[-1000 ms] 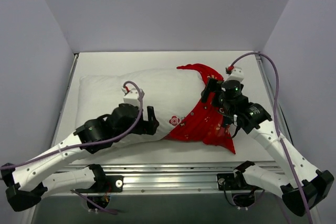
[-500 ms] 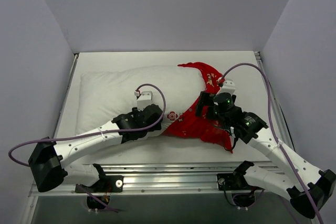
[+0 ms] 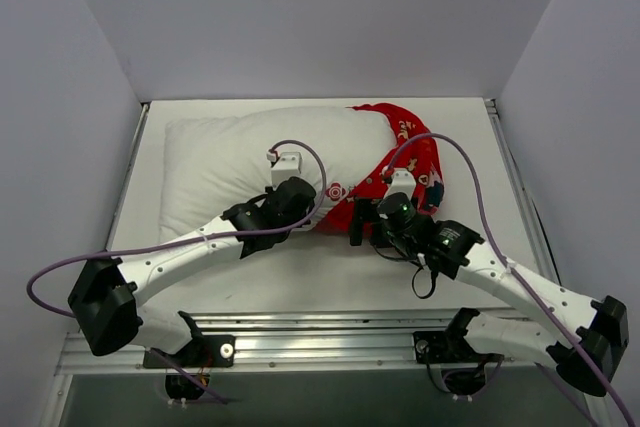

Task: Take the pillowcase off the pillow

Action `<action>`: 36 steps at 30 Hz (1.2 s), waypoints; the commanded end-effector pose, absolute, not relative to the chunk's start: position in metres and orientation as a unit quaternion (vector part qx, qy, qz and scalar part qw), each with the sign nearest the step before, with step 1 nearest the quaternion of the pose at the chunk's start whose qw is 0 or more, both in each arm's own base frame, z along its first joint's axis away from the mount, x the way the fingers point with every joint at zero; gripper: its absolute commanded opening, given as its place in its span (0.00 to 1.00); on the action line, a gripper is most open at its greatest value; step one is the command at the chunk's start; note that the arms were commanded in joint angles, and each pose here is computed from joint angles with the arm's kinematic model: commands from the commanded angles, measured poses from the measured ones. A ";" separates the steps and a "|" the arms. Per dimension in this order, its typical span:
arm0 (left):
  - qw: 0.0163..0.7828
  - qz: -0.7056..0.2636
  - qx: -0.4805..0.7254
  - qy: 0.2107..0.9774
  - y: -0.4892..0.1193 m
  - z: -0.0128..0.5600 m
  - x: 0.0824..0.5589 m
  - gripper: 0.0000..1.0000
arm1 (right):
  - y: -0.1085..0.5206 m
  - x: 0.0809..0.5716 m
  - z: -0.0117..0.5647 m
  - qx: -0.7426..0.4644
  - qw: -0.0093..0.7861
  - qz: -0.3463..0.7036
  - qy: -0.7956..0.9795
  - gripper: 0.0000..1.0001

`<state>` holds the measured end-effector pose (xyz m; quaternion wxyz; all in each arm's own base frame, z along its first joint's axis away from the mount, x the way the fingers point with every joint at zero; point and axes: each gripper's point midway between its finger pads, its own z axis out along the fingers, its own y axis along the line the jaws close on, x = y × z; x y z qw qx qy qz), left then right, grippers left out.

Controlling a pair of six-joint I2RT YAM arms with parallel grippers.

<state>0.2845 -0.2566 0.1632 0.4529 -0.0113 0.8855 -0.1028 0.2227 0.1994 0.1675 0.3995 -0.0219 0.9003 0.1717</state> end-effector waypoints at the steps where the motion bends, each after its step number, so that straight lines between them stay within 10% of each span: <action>1: 0.507 -0.160 -0.026 0.846 -0.277 0.220 0.304 0.02 | 0.210 0.231 0.149 0.011 0.394 0.176 0.902 0.89; 14: 0.509 -0.160 -0.029 0.845 -0.275 0.227 0.303 0.02 | 0.251 0.274 0.125 0.050 0.412 0.182 0.891 0.88; 19: 0.512 -0.157 -0.032 0.844 -0.270 0.230 0.302 0.02 | 0.241 0.282 0.111 0.068 0.419 0.148 0.893 0.60; 24: 0.511 -0.137 -0.052 0.847 -0.250 0.229 0.304 0.02 | 0.208 0.287 0.106 0.098 0.430 0.108 0.891 0.00; 36: 0.554 -0.005 -0.139 0.821 -0.104 0.283 0.349 0.02 | 0.041 0.306 0.194 0.249 0.493 0.013 0.834 0.00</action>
